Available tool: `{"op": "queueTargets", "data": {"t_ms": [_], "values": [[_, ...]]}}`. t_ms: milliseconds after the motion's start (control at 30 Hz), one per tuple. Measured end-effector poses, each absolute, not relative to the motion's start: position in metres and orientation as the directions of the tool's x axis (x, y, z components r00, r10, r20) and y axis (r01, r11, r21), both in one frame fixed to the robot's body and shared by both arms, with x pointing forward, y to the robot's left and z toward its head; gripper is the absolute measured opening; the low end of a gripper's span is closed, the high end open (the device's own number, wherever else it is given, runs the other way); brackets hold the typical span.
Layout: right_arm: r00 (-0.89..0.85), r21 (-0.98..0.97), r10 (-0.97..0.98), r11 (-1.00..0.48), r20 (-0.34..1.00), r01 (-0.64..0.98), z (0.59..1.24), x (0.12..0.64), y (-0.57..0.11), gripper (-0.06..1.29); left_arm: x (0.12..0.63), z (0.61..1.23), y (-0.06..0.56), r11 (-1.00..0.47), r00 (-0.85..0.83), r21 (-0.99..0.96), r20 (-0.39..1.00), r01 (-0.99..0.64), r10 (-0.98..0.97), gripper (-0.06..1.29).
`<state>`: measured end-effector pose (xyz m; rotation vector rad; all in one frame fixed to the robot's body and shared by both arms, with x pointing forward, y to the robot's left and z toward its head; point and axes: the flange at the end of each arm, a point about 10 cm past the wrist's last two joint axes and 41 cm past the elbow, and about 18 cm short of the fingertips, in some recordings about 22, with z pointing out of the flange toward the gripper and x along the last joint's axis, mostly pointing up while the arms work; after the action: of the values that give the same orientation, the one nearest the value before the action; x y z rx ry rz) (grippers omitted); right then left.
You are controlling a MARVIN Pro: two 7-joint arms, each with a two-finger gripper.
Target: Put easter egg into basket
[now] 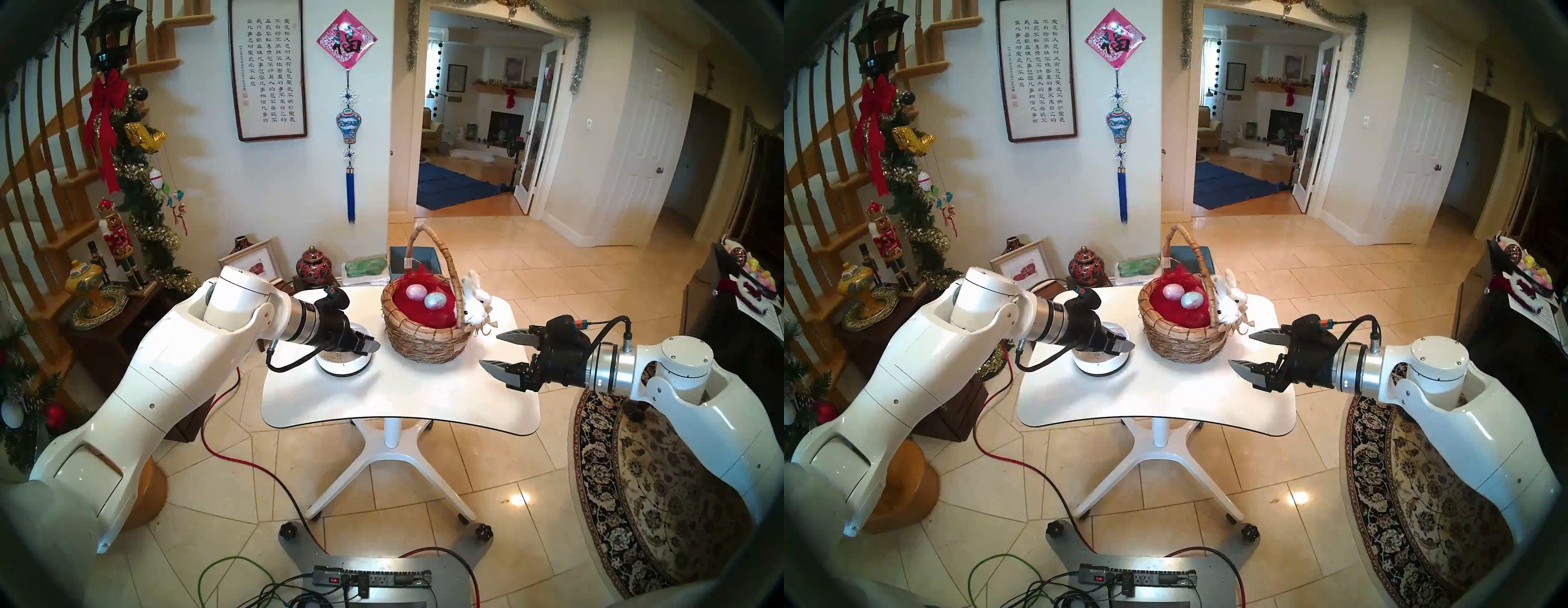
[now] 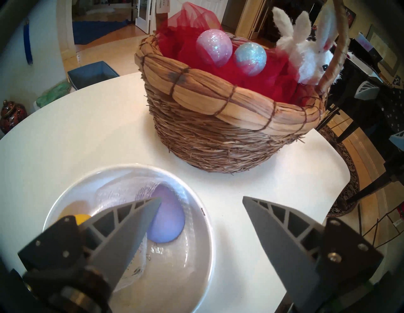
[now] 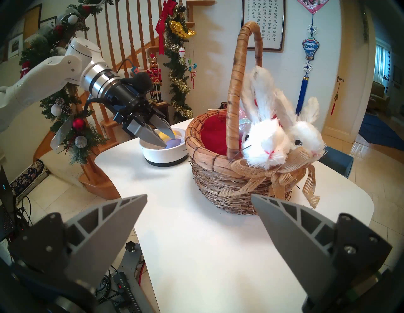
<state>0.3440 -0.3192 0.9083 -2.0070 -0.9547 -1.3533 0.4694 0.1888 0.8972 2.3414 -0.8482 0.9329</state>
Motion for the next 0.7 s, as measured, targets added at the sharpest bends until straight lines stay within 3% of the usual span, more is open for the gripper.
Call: {"op": "queueTargets", "data": {"t_ms": [700], "values": [[0.247, -0.041, 0.259, -0.608, 0.934, 0.793, 0.9084, 0.344, -0.3193, 1.24, 0.4724, 0.8948, 0.1844, -0.705, 0.518, 0.121, 0.766, -0.699, -0.381, 1.02]]}}
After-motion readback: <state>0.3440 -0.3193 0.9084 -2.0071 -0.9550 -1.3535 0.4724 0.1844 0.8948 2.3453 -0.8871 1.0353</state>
